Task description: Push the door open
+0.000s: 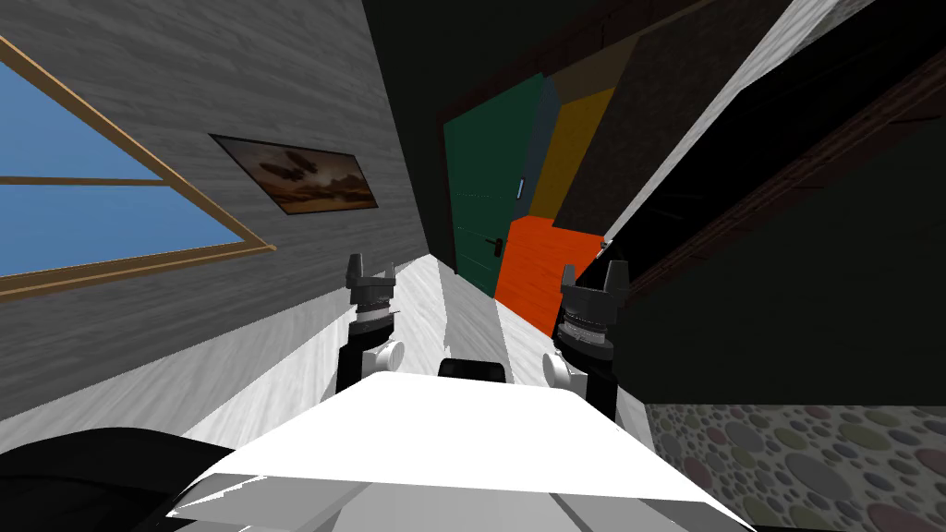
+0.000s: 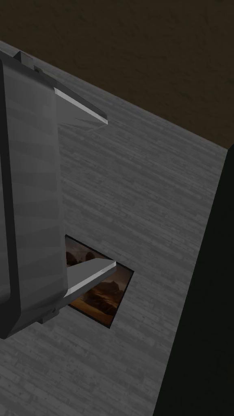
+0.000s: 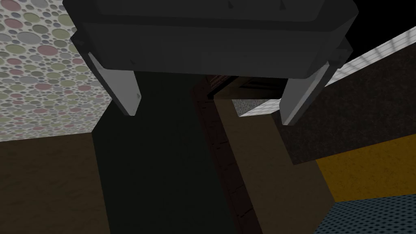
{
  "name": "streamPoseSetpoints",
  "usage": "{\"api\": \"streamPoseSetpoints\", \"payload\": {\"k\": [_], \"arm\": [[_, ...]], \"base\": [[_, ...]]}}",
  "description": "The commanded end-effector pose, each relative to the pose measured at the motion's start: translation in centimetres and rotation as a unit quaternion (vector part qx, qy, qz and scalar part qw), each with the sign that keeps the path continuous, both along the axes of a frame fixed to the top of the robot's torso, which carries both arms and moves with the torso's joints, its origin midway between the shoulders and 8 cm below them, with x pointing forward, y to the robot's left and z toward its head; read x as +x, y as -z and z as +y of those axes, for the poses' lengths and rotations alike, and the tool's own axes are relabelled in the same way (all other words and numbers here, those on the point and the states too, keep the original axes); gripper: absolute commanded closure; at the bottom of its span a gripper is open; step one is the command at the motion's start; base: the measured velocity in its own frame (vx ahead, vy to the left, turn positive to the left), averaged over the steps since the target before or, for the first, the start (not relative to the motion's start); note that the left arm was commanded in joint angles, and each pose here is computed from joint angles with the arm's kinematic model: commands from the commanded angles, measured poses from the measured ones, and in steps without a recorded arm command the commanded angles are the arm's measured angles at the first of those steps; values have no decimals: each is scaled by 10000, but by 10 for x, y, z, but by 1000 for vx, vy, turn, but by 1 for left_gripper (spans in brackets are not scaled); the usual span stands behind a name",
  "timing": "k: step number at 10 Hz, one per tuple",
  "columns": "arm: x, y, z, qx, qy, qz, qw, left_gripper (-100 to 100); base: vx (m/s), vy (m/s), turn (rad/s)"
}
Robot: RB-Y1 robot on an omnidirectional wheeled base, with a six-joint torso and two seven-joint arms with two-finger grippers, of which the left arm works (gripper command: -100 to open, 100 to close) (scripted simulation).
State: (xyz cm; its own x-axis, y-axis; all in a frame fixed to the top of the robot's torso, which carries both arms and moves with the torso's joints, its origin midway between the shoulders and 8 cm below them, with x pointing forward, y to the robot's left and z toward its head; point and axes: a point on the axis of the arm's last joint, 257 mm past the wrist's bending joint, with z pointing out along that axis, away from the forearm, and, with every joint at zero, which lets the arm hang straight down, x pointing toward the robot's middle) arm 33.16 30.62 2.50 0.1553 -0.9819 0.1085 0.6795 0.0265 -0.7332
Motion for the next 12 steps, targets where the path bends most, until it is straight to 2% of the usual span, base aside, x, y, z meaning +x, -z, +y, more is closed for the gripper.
{"api": "streamPoseSetpoints", "payload": {"k": [1, 4, 5, 7, 12], "arm": [[8, 7, -3, -2, 67, 64, 10000, -100], [24, 22, -9, -9, 193, 192, 9996, -100], [35, 33, -13, -16, 278, 282, 9992, -100], [46, 43, -17, -18, 364, 375, 9986, -100], [80, 76, -33, -26, 617, 670, 9958, -100]], "base": [[-33, -65, -10], [97, 35, -53], [132, 29, -80], [118, 19, -45], [85, 19, -52]]}}
